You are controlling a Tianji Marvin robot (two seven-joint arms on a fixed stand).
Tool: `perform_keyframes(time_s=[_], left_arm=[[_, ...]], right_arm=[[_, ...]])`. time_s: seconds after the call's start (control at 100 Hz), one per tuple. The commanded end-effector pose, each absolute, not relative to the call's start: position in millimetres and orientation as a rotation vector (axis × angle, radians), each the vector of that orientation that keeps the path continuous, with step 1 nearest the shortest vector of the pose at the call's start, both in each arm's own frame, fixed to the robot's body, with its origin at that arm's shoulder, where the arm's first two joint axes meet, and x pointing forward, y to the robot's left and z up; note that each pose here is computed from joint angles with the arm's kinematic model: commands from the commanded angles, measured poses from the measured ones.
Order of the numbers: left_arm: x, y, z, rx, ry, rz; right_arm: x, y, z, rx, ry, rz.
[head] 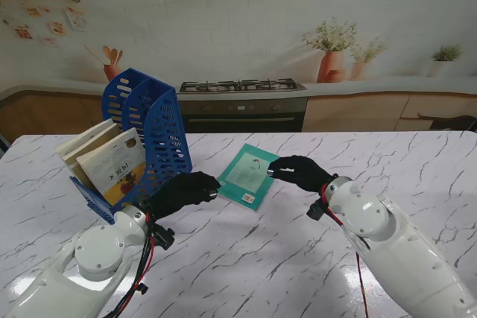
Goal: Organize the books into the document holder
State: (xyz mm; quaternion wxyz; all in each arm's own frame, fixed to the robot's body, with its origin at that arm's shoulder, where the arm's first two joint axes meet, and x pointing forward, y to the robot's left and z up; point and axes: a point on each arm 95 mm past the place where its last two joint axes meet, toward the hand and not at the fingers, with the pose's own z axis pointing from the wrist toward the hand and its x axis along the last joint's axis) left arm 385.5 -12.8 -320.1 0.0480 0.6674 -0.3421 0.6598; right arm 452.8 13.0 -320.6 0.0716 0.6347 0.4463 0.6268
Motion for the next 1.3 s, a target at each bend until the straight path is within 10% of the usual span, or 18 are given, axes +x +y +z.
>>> perform_keyframes(time_s=[0.0, 0.66, 1.29], left_arm=[[380, -14, -328, 2.027, -1.036, 1.989], [369, -13, -337, 2.030, -1.045, 1.943], [368, -11, -335, 2.062, -1.052, 1.923]], right_arm=[[462, 27, -317, 1.864, 1.363, 1.912], [497, 91, -351, 1.690, 1.929, 1.639], [463, 57, -367, 1.600, 2.304, 1.394]])
